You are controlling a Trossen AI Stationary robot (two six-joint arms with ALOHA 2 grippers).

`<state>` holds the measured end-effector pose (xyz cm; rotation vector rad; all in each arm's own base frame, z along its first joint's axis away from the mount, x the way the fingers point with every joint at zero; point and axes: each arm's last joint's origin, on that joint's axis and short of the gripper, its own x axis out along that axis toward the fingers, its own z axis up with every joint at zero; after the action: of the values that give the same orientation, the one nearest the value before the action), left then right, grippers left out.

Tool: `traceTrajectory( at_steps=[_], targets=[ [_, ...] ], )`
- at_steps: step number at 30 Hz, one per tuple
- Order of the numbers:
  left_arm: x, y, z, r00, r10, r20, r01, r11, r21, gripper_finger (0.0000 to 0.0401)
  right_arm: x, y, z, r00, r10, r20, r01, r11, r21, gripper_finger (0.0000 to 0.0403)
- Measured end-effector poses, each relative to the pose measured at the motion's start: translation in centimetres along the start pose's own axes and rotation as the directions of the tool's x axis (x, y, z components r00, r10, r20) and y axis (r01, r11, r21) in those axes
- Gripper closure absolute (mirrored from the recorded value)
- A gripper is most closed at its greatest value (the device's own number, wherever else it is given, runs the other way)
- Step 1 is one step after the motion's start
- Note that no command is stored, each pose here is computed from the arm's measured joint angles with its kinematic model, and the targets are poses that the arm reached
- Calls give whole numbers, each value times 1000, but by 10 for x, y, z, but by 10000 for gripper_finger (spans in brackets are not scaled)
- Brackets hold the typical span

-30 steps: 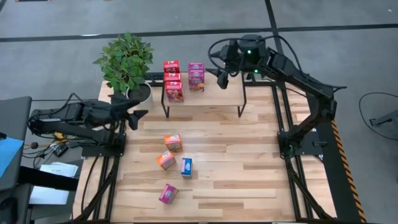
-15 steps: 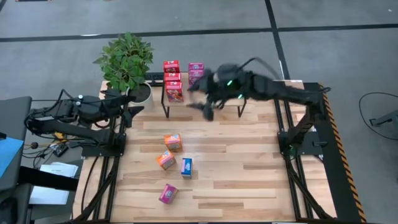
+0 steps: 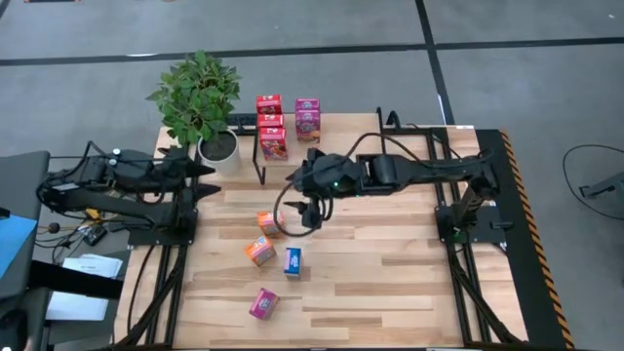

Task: Stack cereal on shelf
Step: Put the violet cereal box on the shelf aligned with the other violet cereal box on the shelf

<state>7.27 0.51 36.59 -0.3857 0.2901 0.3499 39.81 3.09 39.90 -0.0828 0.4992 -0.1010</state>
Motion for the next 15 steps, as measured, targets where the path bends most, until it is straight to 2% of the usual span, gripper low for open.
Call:
traceTrajectory(
  at_steps=[4,7,9,11,15],
  targets=[
    [-10,6,-6,999,-13,-31,13,1000,-9,80,-2,16,0,1000,20,2,-20,999,47,92],
    [-17,12,-12,998,16,-66,-16,1000,6,80,12,29,-6,999,32,-17,-31,996,78,92],
    [-20,16,-15,996,42,-76,-41,999,13,80,20,39,-15,997,45,-65,-41,997,65,92],
    [-24,19,-18,995,53,-80,-52,999,12,80,26,52,-15,996,75,-48,-72,996,59,92],
    [-28,21,-20,996,52,-77,-51,999,7,80,46,91,-27,982,176,-68,-179,983,-38,92]
  ],
)
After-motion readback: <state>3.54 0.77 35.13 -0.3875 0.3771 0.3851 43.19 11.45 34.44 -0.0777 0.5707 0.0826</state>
